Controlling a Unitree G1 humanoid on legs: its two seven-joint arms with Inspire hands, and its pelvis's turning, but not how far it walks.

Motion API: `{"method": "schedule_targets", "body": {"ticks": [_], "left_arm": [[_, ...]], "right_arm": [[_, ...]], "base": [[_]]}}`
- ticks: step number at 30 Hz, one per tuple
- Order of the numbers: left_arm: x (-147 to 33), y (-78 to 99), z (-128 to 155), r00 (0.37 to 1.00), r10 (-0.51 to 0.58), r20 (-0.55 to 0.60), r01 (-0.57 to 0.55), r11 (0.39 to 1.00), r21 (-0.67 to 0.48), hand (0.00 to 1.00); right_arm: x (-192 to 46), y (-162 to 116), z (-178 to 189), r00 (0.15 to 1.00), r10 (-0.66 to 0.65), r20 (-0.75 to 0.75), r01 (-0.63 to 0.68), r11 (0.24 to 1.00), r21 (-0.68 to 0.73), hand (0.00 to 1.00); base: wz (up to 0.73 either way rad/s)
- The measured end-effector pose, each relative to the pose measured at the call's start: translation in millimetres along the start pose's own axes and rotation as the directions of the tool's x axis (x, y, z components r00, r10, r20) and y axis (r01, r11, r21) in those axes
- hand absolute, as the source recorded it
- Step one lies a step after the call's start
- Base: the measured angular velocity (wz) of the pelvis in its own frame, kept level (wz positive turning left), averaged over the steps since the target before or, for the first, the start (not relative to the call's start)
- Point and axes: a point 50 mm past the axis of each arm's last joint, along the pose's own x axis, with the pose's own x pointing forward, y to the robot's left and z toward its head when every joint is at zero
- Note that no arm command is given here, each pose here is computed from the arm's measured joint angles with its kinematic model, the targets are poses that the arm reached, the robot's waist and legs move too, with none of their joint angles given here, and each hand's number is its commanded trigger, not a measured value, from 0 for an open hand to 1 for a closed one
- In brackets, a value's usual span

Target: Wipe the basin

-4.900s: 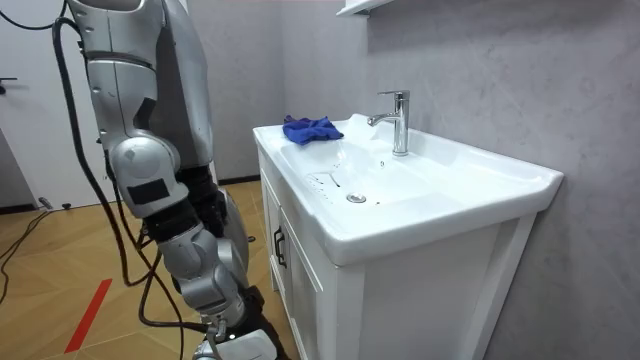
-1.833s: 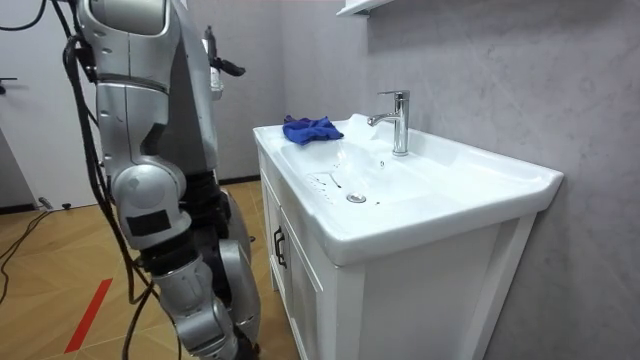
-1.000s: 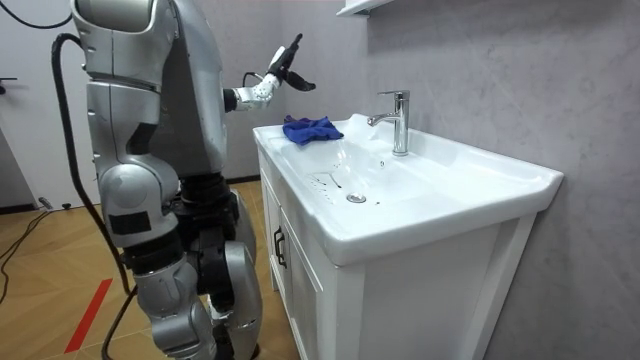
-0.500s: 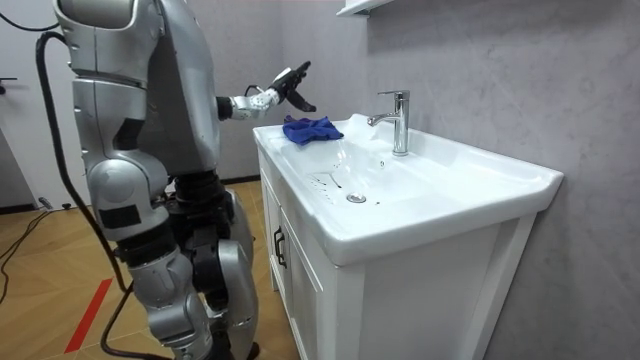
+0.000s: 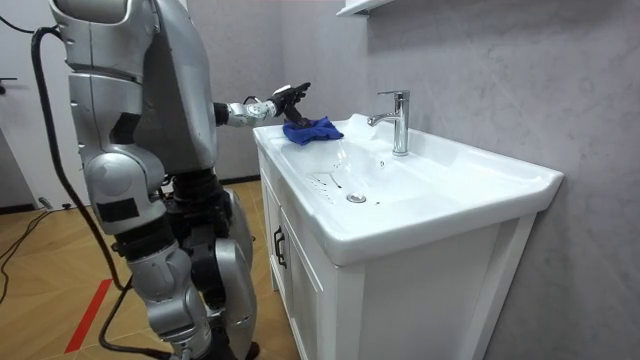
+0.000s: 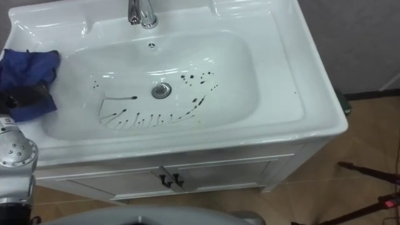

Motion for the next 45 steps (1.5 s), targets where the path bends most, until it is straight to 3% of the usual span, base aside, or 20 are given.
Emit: {"method": "schedule_targets", "body": {"ticks": [15,45], "left_arm": [[-6.4,-11.3,-8,0.996,-0.086,-0.032,0.087,0.996,0.021,0.0],[-6.6,-10.7,-8,0.998,-0.069,-0.005,0.07,0.994,0.081,0.0]], "right_arm": [[0,-1,2,1.0,0.002,0.011,-0.002,1.0,-0.003,0.0],[-1,-1,7,0.999,-0.013,0.047,0.014,1.0,-0.006,0.0]], "base": [[0.0],[0.0]]}}
